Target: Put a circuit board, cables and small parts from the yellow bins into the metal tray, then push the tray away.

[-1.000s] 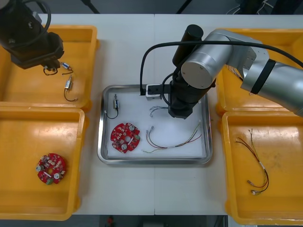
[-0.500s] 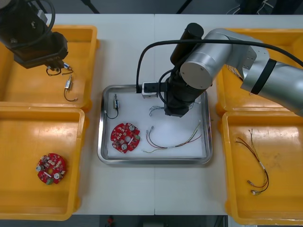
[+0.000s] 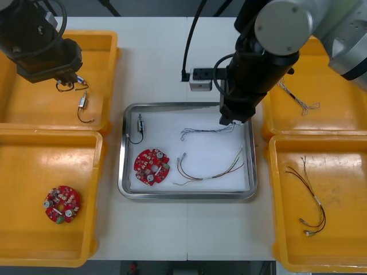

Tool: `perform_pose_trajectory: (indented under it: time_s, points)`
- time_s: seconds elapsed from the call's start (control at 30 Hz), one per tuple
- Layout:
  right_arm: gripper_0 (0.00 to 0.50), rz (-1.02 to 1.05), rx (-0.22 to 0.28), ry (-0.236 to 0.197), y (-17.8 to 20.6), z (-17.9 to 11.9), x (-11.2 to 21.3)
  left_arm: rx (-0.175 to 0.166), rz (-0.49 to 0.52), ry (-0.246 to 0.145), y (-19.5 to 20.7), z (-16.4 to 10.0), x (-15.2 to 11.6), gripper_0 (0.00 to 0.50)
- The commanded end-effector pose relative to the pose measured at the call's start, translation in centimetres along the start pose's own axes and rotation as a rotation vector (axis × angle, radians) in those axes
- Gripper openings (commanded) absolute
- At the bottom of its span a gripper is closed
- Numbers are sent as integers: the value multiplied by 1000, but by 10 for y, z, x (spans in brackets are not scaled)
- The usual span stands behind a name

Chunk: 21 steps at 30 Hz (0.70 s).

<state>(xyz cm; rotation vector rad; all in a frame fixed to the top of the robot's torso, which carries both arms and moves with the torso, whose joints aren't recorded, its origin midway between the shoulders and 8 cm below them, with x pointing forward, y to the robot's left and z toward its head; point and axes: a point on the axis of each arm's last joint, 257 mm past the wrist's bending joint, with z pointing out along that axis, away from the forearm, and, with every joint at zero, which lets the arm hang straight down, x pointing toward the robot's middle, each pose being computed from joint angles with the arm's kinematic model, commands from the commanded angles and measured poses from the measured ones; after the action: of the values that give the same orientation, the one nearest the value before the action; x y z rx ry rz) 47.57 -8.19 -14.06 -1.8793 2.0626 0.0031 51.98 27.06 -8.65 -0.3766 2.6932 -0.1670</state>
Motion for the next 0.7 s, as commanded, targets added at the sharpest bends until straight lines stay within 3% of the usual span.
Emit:
perform_pose_trajectory:
  time_s: [0.03, 0.23, 0.7]
  points:
    - [500, 183, 43, -80, -14, -39, 13, 8, -52, -78, -1, -35, -23, 0]
    - [500, 427, 90, -115, -21, -65, 45, 8, -52, -78, -1, -35, -23, 0]
    - [500, 992, 223, -72, -14, -102, 161, 8, -52, -78, -1, -35, -23, 0]
